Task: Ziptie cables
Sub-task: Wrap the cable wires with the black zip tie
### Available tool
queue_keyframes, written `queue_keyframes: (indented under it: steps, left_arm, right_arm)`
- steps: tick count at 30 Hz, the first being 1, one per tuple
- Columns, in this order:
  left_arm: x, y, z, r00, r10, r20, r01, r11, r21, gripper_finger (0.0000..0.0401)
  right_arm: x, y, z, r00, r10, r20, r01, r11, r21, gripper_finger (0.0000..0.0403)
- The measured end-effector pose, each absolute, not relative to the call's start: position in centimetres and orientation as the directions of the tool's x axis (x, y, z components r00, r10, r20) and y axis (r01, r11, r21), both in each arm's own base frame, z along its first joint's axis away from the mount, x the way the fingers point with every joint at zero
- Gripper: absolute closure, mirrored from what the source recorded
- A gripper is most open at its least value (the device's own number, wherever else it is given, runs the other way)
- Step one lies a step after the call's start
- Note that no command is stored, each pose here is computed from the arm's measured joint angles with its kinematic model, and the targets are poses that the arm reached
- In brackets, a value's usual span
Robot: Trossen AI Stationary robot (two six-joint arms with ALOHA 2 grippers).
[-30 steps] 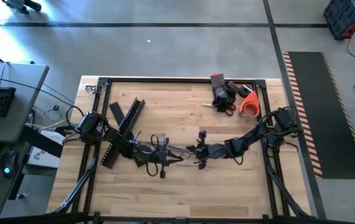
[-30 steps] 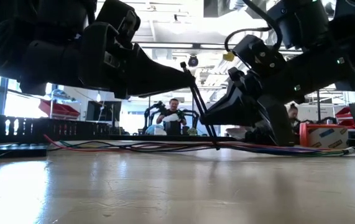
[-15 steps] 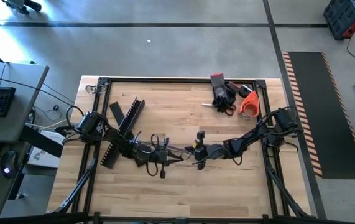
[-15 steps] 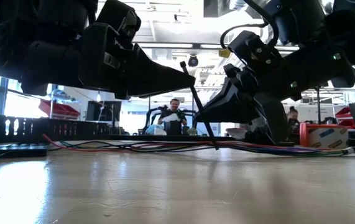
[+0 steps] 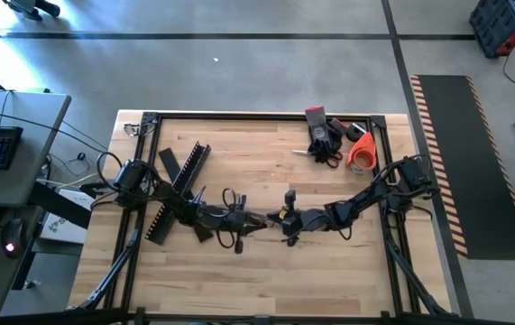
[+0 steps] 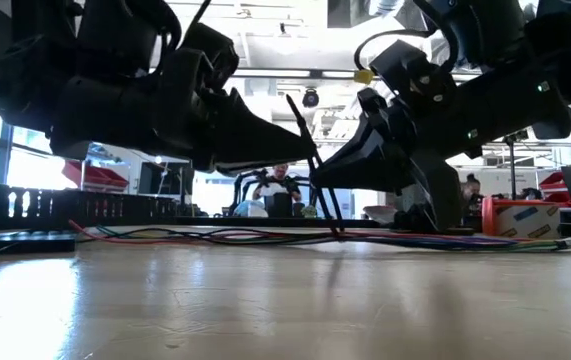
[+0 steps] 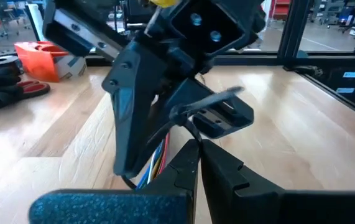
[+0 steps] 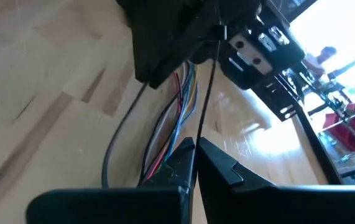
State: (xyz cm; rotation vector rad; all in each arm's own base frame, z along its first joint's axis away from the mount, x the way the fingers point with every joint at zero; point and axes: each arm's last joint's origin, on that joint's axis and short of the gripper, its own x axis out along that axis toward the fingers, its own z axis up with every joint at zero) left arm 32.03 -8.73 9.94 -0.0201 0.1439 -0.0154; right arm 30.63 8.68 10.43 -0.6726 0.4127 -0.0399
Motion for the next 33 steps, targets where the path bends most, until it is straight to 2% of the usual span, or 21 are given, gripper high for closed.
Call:
queue_keyframes:
  steps: [11, 16, 24, 33]
  left_arm:
    - [32.4, -7.4, 9.9, 0.988, -0.042, -0.151, 0.026, 0.994, -0.106, 0.0401]
    - [32.4, -7.5, 9.9, 0.986, -0.077, -0.150, 0.057, 0.989, -0.137, 0.0401]
    - [32.5, -7.3, 9.9, 0.976, -0.151, -0.155, 0.096, 0.943, -0.318, 0.0401]
    - [32.8, -5.7, 9.8, 0.972, -0.172, -0.163, 0.079, 0.884, -0.461, 0.0401]
  right_arm:
    - [31.0, 8.9, 11.1, 0.937, -0.165, -0.308, -0.114, 0.688, -0.717, 0.0403]
    - [31.5, 9.5, 11.5, 0.929, -0.189, -0.317, -0.148, 0.596, -0.789, 0.0403]
    - [31.7, 9.7, 11.6, 0.905, -0.292, -0.310, -0.176, 0.407, -0.896, 0.0403]
    - [31.6, 9.6, 11.6, 0.900, -0.308, -0.309, -0.213, 0.310, -0.927, 0.0403]
